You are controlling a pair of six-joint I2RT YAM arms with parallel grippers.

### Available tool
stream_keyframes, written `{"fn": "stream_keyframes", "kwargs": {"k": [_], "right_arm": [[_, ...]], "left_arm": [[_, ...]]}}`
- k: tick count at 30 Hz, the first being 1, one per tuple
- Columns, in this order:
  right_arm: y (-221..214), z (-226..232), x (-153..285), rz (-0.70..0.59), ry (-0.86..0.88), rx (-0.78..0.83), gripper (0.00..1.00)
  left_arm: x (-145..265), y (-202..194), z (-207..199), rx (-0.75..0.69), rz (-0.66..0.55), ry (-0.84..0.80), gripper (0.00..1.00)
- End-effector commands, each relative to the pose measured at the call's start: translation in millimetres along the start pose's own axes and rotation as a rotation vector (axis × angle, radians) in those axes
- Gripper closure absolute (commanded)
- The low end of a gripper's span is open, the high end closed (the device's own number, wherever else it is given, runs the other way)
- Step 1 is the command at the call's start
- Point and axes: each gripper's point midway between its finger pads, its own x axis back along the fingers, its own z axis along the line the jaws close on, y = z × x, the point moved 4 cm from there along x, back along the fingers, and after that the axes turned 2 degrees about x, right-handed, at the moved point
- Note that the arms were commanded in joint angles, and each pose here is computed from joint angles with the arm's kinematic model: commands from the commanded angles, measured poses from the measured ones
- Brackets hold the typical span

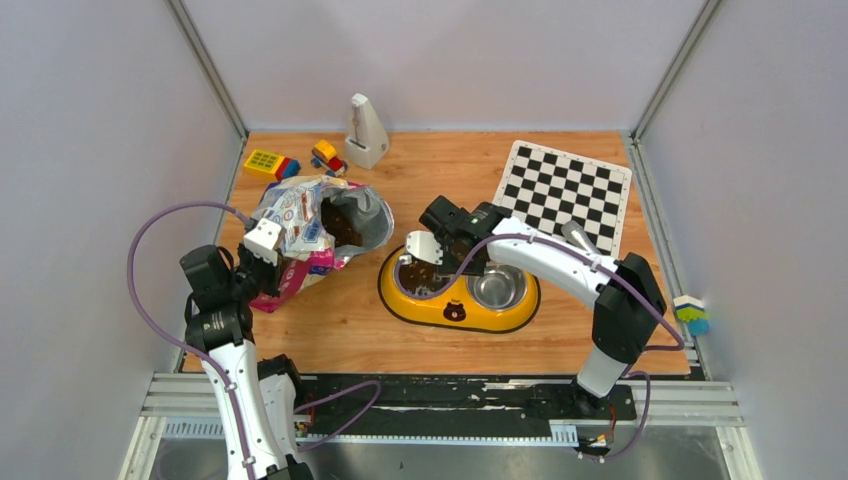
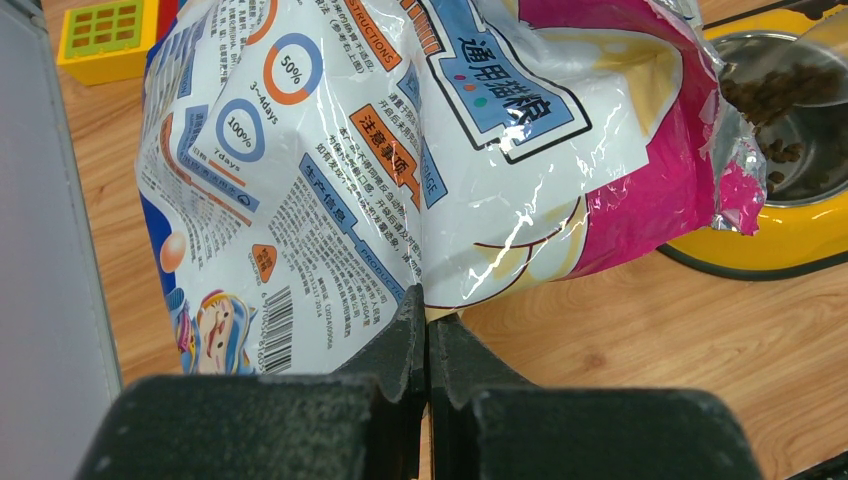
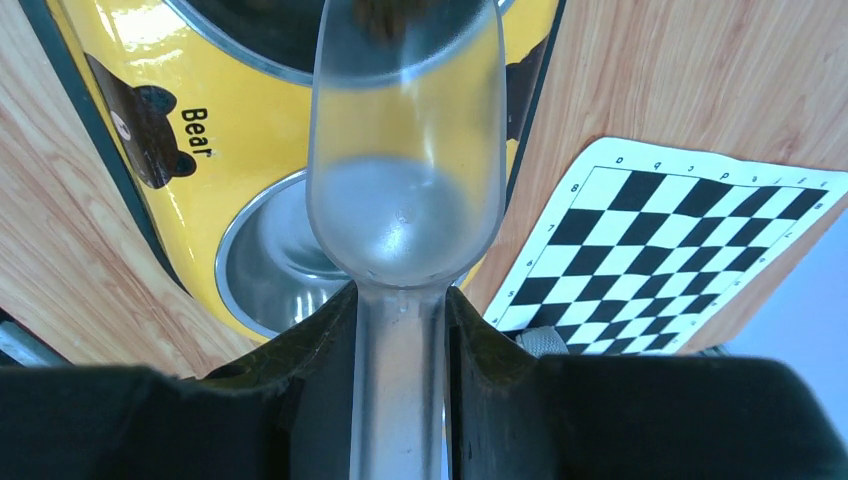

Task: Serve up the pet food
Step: Pour the pet food into the pet food bowl, then collect the pet food from the pet food bag.

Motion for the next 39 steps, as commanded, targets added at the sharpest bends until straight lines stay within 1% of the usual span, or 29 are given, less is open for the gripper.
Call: {"fn": "stream_keyframes", "kwargs": {"k": [1,4,8,12,15,21,24,26,29,35,39], "right_arm": [[-3,-7,7,0.113,-0.074,0.070,1.00],[-1,-8,12,0.128,-0.090,0.083,1.00],[10,-13,26,0.079,-0.116,0.086,1.00],[31,-31,51,-0.032,-0.195,0.076,1.00],[51,-46,69,-0.121,-0.290,0.095,1.00],[100,-72,94,-0.277,-0.467,0.149,1.00],[123,-82,99,-0.343,-0.539,0.186,1.00],[137,-86,96,-0.367,-0.579,0.217,1.00],[153,-87,80,-0.371,-0.607,0.278,1.00],[179,-80,23,-0.387,-0.604,0.392,1.00],[191,-82,-9,-0.392,-0.577,0.427,1.00]], "left_arm": [[7,47,2,-0.141,-0.180,-0.009,1.00],[7,46,2,-0.141,-0.179,-0.009,1.00],[7,46,1,-0.143,-0.181,-0.015,1.00],[7,45,-2,-0.145,-0.183,-0.035,1.00],[7,46,-7,-0.152,-0.190,-0.069,1.00],[7,42,-13,-0.166,-0.188,-0.113,1.00],[7,42,-15,-0.167,-0.185,-0.121,1.00],[7,42,-15,-0.171,-0.184,-0.122,1.00],[8,41,-14,-0.173,-0.181,-0.119,1.00],[12,50,-14,-0.187,-0.193,-0.111,1.00],[16,62,-13,-0.197,-0.210,-0.107,1.00]]}}
